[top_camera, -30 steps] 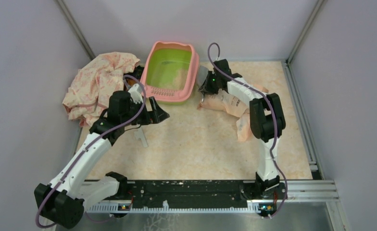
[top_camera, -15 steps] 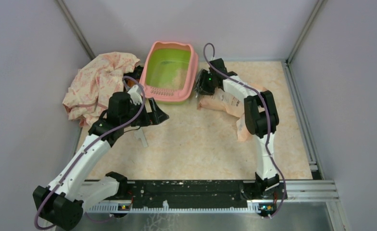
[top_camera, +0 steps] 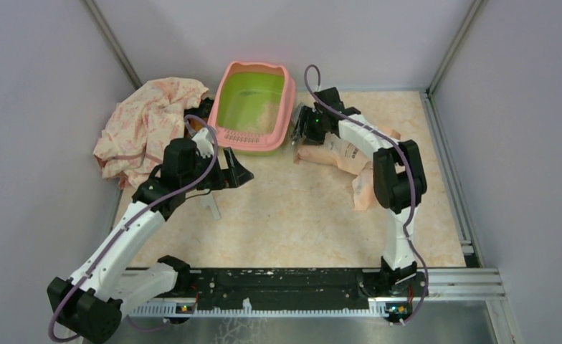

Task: Fill the litter box with clean litter
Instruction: Place the spatula at the center of the board.

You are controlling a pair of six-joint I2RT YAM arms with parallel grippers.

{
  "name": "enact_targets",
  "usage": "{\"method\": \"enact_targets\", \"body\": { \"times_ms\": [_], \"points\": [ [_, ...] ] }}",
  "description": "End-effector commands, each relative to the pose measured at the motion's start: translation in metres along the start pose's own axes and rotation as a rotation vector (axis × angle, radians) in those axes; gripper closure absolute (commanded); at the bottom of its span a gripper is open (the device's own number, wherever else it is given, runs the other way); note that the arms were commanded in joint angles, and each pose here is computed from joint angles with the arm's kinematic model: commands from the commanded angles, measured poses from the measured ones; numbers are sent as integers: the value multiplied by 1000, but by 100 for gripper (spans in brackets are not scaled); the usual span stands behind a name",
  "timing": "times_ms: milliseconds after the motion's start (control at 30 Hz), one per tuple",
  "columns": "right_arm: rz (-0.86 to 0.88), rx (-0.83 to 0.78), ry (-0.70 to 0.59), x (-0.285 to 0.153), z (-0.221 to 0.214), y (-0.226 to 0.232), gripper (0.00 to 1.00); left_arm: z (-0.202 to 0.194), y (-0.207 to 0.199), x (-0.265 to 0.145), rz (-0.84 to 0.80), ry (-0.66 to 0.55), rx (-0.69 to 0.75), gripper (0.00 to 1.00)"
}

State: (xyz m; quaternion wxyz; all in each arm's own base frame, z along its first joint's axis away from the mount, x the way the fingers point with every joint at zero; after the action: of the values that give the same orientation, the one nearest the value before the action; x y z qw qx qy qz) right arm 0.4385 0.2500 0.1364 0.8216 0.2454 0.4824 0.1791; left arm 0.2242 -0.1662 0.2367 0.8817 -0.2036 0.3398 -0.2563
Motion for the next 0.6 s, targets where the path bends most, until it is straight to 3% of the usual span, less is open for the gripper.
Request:
{"method": "enact_targets", "body": {
  "times_ms": [0,133,300,567],
  "points": [
    [82,-98,-83,-54,2,31,45,7,-8,-7,-15,-37,2,1],
    [59,-156,-200,-103,11,36,45,5,-11,-7,-22,-34,3,1],
    [2,-111,-373,-178,33,8,44,3,-17,-6,-33,-29,14,1],
    [-303,158,-543,-235,24,-108,44,-9,-38,6,-56,9,54,1]
  ]
}}
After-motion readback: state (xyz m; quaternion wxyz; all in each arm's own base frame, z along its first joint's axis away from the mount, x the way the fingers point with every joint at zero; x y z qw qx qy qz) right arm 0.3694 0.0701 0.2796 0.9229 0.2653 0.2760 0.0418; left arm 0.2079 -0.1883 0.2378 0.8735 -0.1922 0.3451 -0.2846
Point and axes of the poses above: each gripper's point midway between its finger pads, its own x axis out along the fingers, its own y axis along the line the jaws close on, z = x × y, the point moved 4 cm from there along -x, back along the fingers, and after that the axes turned 2 degrees about x, right-handed, at the moved point
